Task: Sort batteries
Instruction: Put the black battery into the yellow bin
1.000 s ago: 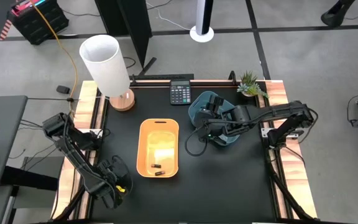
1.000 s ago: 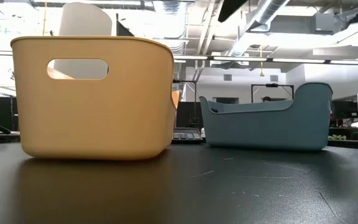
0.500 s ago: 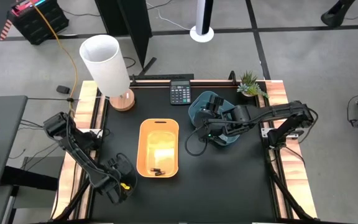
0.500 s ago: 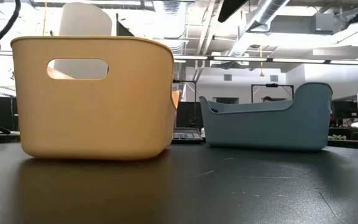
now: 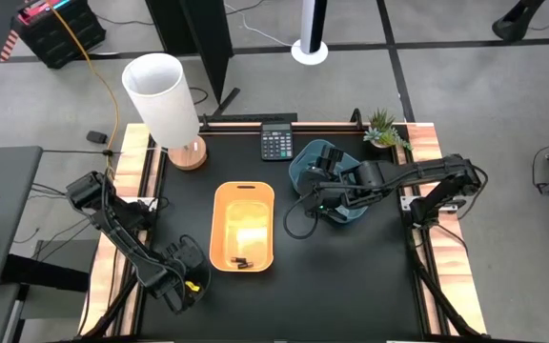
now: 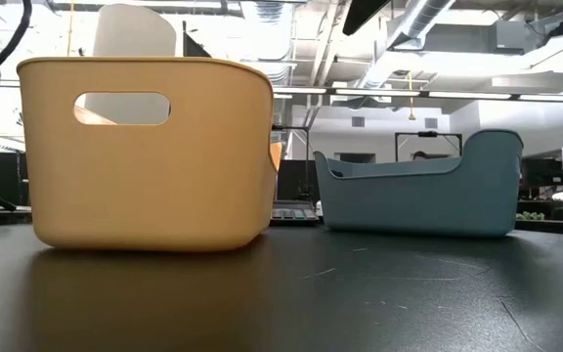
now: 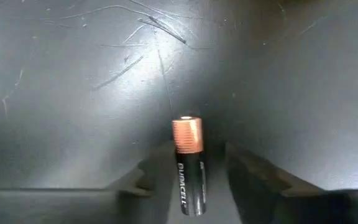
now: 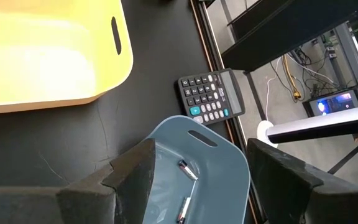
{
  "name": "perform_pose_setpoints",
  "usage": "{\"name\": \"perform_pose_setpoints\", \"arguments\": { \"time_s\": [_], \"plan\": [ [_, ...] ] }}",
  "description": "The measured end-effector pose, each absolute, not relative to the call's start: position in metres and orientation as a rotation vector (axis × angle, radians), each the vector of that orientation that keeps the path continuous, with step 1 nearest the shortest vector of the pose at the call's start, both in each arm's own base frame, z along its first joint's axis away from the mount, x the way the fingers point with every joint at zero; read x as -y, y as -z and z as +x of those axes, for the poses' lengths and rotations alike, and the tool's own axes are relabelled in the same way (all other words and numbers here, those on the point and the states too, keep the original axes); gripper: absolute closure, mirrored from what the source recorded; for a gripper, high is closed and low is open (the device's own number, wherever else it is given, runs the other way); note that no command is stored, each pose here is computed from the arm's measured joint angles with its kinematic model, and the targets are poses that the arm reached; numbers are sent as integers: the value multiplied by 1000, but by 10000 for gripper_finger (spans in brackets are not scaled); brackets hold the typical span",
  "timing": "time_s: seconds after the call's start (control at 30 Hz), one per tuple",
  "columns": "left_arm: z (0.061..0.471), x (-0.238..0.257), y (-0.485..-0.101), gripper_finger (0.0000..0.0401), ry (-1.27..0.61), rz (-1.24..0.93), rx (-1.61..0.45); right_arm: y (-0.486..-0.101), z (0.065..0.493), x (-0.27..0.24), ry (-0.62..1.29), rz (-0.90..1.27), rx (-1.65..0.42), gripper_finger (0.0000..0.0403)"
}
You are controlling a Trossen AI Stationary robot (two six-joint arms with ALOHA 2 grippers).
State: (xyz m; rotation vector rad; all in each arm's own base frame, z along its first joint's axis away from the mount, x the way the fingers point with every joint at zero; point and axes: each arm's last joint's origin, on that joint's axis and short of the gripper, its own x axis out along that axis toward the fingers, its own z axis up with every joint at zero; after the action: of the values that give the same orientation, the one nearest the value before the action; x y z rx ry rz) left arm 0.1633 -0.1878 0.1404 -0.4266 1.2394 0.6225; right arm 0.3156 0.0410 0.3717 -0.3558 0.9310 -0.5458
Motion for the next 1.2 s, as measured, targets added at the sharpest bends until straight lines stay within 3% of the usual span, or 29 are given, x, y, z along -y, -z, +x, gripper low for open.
{"name": "perform_pose_setpoints", "arguments": {
  "time_s": [0.23, 0.53, 0.8, 1.2],
  "plan": [
    [163, 188, -140, 362, -607, -409, -1246, -372, 316, -41, 548, -350, -929, 133],
    [163, 187, -152, 362, -578, -364, -1251, -372, 316, -41, 548, -351, -929, 133],
    [157, 184, -193, 362, -527, -325, -1205, -372, 315, -43, 542, -354, -928, 133],
    [172, 166, -295, 362, -354, -187, -683, -372, 315, -45, 536, -357, -927, 133]
  ]
}}
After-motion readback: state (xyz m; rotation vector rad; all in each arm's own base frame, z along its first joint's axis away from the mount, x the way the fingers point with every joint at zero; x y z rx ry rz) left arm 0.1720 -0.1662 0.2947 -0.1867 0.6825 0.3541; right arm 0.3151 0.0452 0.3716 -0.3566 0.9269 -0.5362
